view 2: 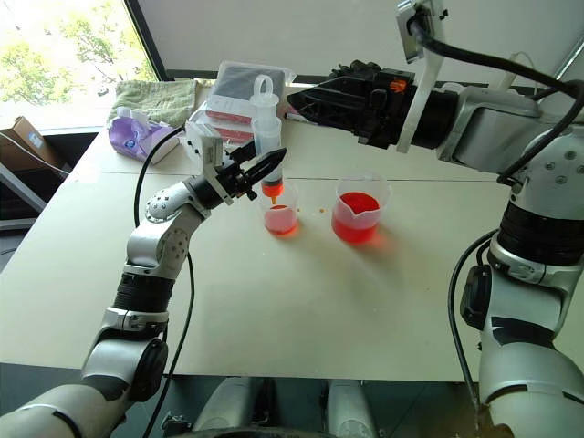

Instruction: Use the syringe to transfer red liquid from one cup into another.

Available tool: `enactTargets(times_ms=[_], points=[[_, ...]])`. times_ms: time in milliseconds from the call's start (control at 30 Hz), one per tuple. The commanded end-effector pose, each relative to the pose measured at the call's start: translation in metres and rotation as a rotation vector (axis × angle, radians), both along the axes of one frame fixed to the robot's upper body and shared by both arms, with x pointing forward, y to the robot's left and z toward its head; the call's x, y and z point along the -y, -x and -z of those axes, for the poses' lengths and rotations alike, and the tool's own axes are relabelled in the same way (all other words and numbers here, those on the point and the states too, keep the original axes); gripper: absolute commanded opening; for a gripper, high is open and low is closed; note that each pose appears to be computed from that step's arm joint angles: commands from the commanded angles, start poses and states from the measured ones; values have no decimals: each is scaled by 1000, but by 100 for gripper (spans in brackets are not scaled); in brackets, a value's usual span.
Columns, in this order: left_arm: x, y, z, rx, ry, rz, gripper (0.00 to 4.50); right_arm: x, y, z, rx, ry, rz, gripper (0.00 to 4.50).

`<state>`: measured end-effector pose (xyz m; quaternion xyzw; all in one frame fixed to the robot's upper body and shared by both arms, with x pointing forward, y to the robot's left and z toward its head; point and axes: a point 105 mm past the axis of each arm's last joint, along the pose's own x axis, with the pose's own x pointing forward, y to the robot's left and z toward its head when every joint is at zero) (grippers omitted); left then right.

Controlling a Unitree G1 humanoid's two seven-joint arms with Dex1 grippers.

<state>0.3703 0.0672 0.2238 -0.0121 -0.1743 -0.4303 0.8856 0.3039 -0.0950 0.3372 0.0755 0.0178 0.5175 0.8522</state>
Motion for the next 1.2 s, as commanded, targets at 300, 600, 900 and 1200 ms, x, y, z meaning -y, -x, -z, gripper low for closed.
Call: enactTargets(times_ms=[300,600,900,1200], points=[[1,4,-7,62,-8,-16,172,-40,-8,-2,36,-1,-30,410],[-1,4,-7,65,-8,-29,172,-55,-18,-6,55,-3,-47,410],[-1,4,-6,64,-6,-34,172,-66,-24,-5,47,4,-65,410],[-1,5,-6,62,-1,-40,172,-79,-31,2,21,11,-85,235]])
